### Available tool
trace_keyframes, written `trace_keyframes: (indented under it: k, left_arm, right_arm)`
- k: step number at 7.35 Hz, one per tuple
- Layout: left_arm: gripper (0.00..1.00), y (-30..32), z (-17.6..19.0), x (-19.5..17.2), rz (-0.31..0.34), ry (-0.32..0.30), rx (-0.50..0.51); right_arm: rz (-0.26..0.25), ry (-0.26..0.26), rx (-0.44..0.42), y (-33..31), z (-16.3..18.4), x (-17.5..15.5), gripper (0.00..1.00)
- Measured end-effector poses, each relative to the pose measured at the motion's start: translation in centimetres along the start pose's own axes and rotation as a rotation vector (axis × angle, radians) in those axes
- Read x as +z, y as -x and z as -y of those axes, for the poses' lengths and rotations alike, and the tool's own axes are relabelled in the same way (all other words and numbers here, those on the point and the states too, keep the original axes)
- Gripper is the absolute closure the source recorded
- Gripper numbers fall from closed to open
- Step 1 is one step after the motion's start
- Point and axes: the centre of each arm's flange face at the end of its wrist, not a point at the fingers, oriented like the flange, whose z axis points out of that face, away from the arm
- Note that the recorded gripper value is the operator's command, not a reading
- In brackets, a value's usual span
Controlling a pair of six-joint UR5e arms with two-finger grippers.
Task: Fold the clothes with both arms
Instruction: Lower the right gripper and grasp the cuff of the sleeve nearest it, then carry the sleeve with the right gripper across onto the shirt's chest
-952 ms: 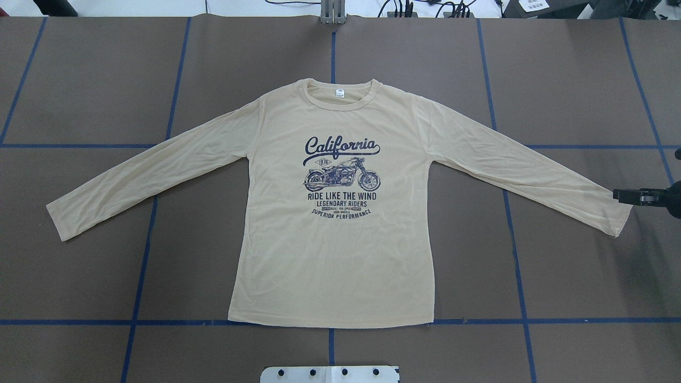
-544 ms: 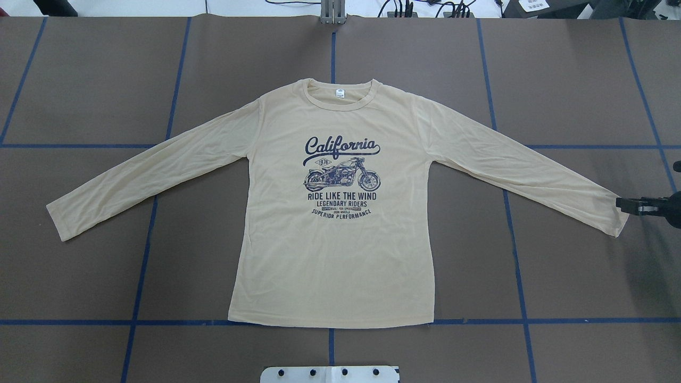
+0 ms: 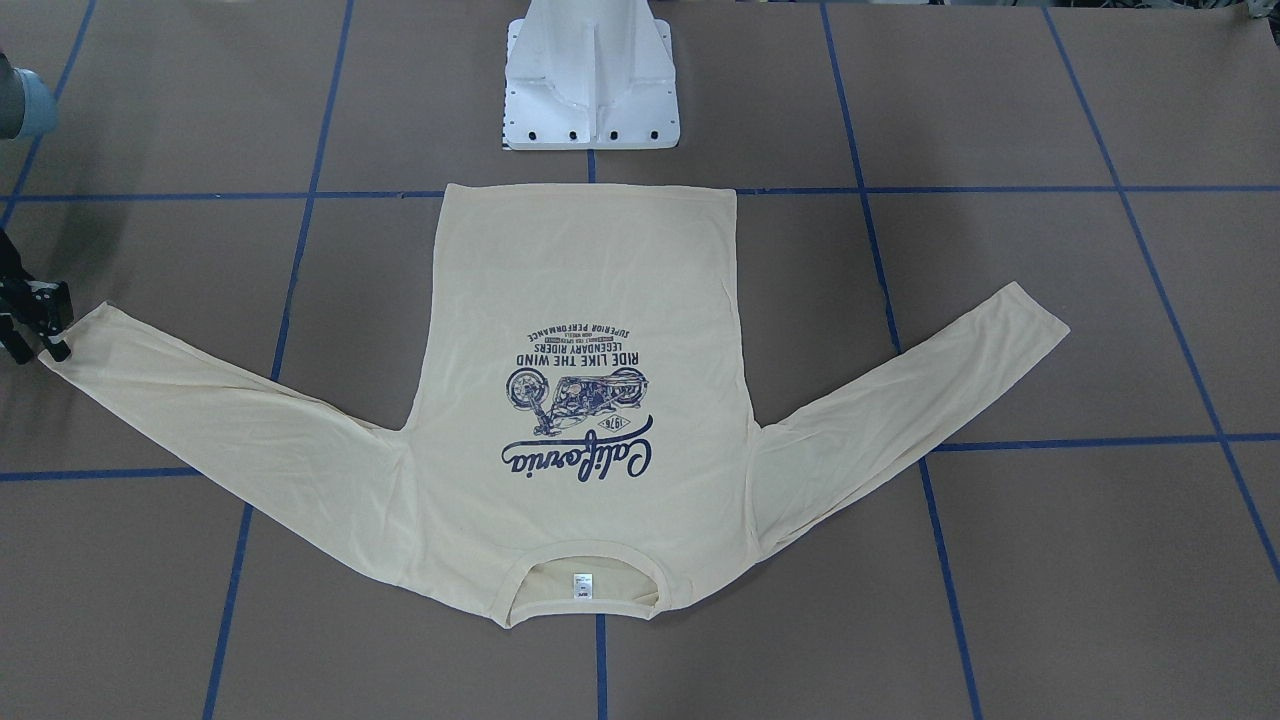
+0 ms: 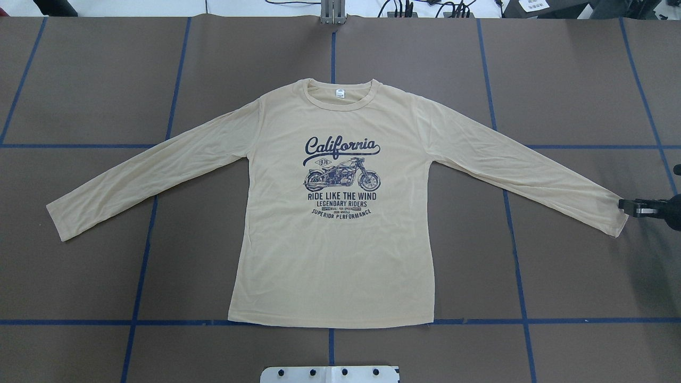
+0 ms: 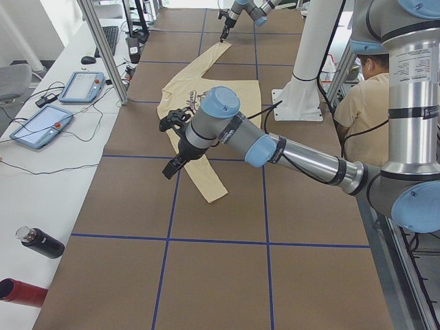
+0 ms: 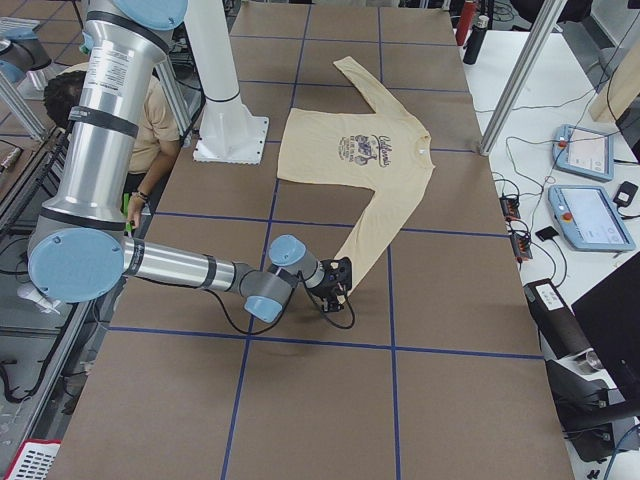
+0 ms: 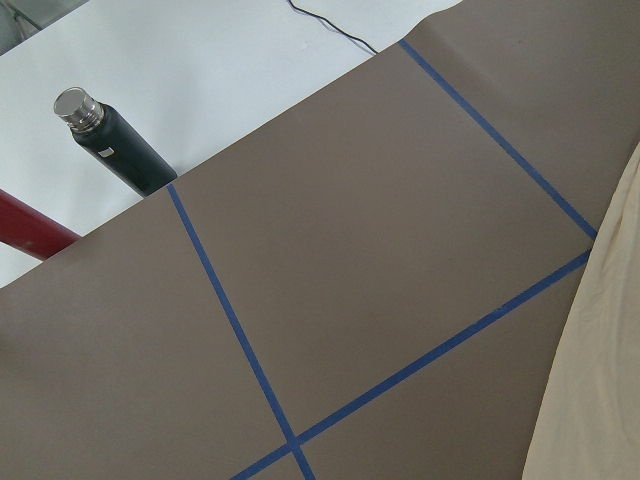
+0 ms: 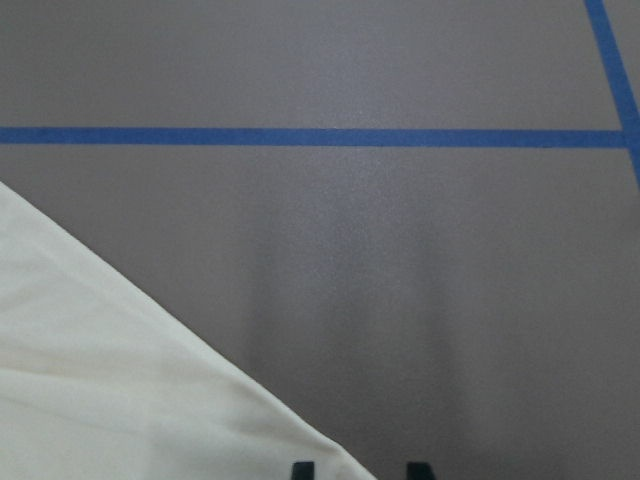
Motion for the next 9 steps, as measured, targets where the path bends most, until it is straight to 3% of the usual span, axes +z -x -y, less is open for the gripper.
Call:
trace_keyframes:
  k: [1,4,6,9]
  left_arm:
    - [0.0,0.0,0.0,0.0,0.0,0.0,0.001]
    - [0.0,0.0,0.0,0.0,0.0,-0.001,0.002]
    - [0.0,0.0,0.0,0.0,0.0,-0.001,0.002]
    - [0.0,0.0,0.0,0.0,0.0,-0.001,0.002]
  right_arm:
    - [0.002,0.001,-0.001,0.1,0.0,0.0,1.0]
    - [0.025,-0.003,-0.005,1.2,0.4,-0.5,1.0]
    - [0.086,-0.009,-0.01,3.7,1.7,-2.3,1.0]
    - [0.136,-0.046,0.032,12.8,8.7,-7.3,1.0]
